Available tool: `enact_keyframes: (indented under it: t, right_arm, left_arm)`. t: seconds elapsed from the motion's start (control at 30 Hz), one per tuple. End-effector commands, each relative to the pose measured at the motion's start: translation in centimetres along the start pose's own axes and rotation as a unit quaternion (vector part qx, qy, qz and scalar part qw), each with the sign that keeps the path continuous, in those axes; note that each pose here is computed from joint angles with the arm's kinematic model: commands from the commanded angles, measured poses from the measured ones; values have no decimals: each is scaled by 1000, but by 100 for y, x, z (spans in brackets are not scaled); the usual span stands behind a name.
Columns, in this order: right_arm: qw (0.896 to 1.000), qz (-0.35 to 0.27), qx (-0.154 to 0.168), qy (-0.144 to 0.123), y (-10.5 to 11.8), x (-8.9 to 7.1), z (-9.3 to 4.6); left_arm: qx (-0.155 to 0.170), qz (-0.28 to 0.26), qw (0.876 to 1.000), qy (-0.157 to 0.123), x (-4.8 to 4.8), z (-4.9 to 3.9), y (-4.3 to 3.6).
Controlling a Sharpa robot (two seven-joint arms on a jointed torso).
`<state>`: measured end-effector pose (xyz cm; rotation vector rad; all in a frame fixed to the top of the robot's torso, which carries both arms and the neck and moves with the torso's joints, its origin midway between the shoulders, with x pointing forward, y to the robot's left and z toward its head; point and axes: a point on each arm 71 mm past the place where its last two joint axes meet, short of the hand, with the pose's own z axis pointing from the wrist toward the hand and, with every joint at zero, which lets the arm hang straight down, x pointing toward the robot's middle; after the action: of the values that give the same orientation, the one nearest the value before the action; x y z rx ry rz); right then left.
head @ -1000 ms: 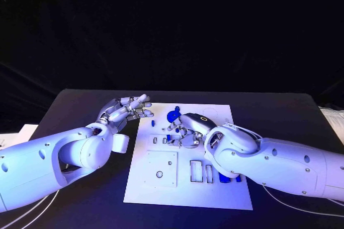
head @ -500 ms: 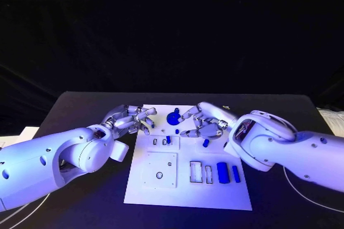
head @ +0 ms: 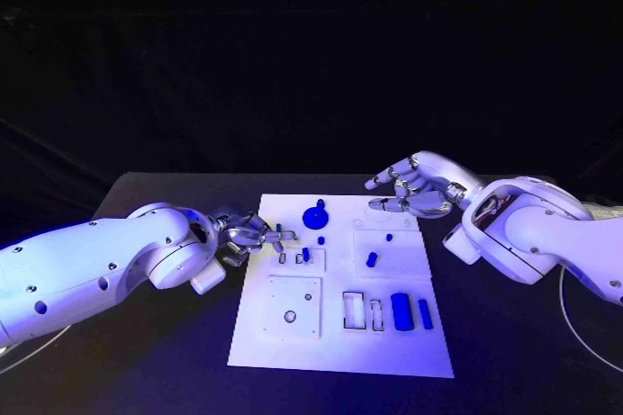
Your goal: Assemble the parts on the task board
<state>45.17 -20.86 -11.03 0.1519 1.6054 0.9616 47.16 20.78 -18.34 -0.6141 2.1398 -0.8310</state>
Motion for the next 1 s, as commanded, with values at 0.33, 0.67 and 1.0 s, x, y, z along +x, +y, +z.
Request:
enact_keyframes:
  t: [0.33, 0.67, 1.0]
  right_arm:
    - [1000, 15, 4, -12, -66, -57, 35]
    - [1000, 14, 9, -10, -73, -50, 51]
    - [1000, 13, 9, -9, -67, -38, 69]
  left_arm:
    - [-78, 160, 984, -9, -60, 235, -314]
    - [-96, 203, 974, 11, 2, 452, -467]
    - [-100, 225, 969, 33, 124, 579, -568]
